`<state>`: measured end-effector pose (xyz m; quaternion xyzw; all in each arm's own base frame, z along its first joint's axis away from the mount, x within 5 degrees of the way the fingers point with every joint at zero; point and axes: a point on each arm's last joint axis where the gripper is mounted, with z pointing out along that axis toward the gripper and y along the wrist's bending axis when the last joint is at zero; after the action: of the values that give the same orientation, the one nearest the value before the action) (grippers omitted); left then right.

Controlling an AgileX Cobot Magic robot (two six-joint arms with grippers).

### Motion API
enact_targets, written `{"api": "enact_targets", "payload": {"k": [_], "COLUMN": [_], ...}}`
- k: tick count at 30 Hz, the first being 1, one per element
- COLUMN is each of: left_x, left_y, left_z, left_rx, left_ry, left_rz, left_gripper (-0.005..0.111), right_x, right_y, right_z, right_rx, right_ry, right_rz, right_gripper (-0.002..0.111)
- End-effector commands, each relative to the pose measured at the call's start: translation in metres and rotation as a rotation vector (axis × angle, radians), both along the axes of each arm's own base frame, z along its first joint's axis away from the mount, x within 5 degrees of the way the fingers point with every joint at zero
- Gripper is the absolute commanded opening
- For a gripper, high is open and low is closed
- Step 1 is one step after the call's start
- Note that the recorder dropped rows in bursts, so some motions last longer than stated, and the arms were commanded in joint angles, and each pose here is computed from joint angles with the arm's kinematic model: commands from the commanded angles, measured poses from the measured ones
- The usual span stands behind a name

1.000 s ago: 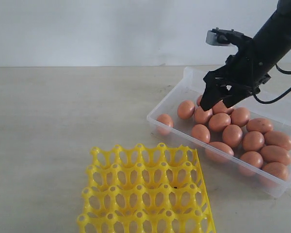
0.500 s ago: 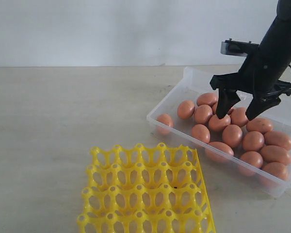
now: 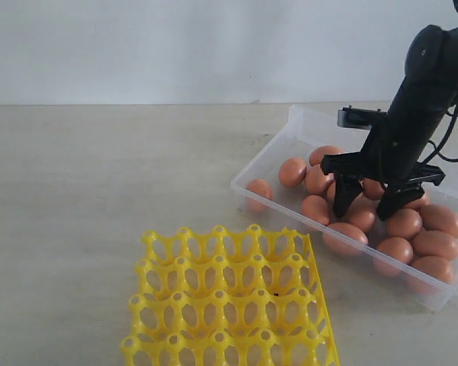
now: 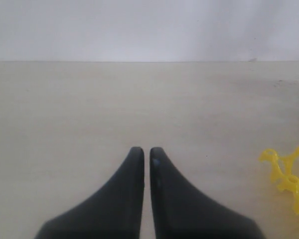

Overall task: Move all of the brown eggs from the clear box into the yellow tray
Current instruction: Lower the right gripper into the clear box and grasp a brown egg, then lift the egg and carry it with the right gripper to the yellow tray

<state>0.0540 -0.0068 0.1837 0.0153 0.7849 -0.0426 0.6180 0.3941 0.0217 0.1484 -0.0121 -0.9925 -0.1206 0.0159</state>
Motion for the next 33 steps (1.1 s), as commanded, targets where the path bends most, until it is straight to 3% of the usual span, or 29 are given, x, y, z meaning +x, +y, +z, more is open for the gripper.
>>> {"api": "enact_targets", "payload": {"k": [1, 4, 12, 20, 33], "left_x": [0.0, 0.0, 0.0, 0.0, 0.0], "left_y": [0.0, 0.0, 0.0, 0.0, 0.0], "left_z": [0.002, 0.002, 0.002, 0.002, 0.002], "left_rx": [-0.015, -0.015, -0.015, -0.015, -0.015], "left_ry": [-0.015, -0.015, -0.015, -0.015, -0.015], "left_rz": [-0.001, -0.001, -0.001, -0.001, -0.001], "left_gripper": [0.004, 0.004, 0.004, 0.004, 0.004], "right_x": [0.002, 0.003, 0.003, 0.003, -0.006], "right_y": [0.0, 0.0, 0.0, 0.0, 0.004], "right_z": [-0.009, -0.009, -0.009, 0.011, 0.112], "right_rx": [-0.005, -0.006, -0.004, -0.007, 0.026], "right_ry": [0.016, -0.001, -0.01, -0.083, -0.486], "right_rz": [-0.002, -0.007, 0.019, 0.062, 0.103], "right_gripper": [0.063, 0.051, 0.001, 0.0, 0.0]}}
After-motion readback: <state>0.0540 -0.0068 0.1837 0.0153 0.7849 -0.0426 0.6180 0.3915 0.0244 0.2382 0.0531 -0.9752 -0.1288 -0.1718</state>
